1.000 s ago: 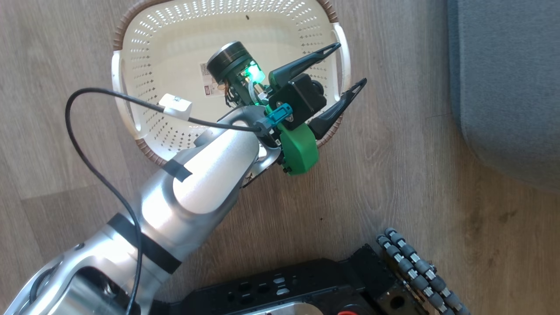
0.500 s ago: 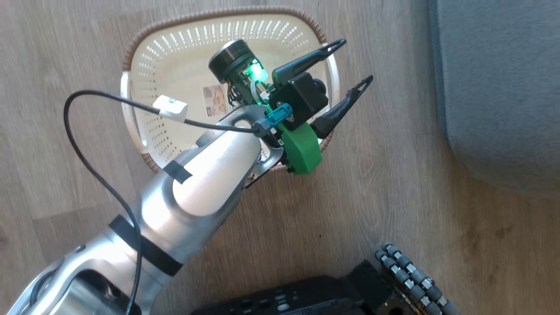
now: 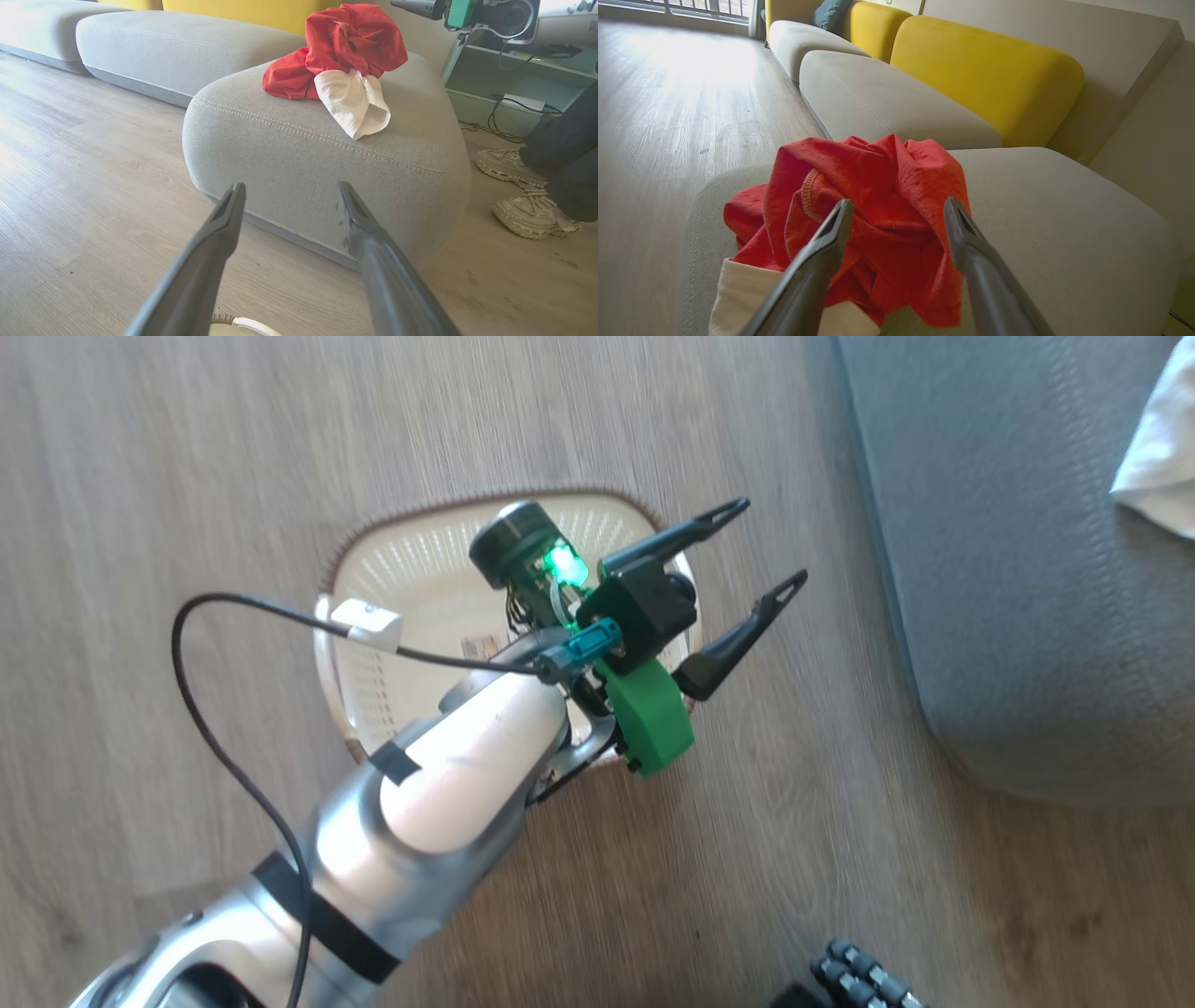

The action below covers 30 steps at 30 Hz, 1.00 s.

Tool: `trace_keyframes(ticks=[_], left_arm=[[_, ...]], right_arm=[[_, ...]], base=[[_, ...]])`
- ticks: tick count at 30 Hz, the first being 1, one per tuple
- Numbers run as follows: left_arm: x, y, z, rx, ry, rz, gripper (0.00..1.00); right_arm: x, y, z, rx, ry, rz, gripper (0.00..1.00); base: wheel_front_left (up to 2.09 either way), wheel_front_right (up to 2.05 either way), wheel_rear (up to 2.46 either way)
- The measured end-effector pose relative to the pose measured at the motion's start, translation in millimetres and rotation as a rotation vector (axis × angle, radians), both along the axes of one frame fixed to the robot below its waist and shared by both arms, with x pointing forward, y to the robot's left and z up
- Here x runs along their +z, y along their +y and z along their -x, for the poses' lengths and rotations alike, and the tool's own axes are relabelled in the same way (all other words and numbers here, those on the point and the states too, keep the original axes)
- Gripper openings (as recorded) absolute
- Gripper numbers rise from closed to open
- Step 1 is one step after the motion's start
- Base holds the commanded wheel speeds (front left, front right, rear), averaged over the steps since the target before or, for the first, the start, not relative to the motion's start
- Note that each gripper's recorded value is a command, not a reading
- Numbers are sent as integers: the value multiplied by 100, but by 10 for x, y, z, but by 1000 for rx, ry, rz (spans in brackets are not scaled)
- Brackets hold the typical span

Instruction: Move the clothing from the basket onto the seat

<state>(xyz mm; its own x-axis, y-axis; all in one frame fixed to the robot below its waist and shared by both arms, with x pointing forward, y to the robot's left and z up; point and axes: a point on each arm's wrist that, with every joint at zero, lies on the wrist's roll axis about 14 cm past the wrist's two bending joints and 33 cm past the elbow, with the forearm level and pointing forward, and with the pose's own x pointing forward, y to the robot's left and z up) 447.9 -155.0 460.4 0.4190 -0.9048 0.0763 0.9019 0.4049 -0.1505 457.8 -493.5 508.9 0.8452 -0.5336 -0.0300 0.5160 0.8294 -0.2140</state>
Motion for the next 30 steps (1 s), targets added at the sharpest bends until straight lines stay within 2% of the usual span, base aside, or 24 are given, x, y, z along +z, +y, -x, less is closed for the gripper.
trace_keyframes(ticks=[5, 14, 15, 18, 19, 23, 30], left_arm=[[309, 49, 152, 10, -47, 10, 100], [716, 254, 407, 70, -109, 16, 100], [742, 354, 409, 111, -109, 11, 100], [759, 571, 344, 202, -99, 7, 100], [759, 571, 344, 202, -99, 7, 100], [756, 941, 226, 345, -86, -2, 100], [592, 1857, 122, 656, -24, -19, 100]], right_arm=[[155, 312, 46, 89, -53, -10, 100], [321, 1209, -1, 319, -144, -40, 100], [310, 1470, -36, 386, -152, -52, 100], [286, 1881, -96, 489, -164, -82, 100], [286, 1881, -96, 489, -164, -82, 100], [351, 2353, -160, 615, -191, -104, 100], [376, 2948, -114, 762, -216, -178, 100]], base=[[0, 0, 0], [0, 0, 0], [0, 0, 0], [0, 0, 0], [0, 0, 0], [0, 0, 0], [0, 0, 0]])
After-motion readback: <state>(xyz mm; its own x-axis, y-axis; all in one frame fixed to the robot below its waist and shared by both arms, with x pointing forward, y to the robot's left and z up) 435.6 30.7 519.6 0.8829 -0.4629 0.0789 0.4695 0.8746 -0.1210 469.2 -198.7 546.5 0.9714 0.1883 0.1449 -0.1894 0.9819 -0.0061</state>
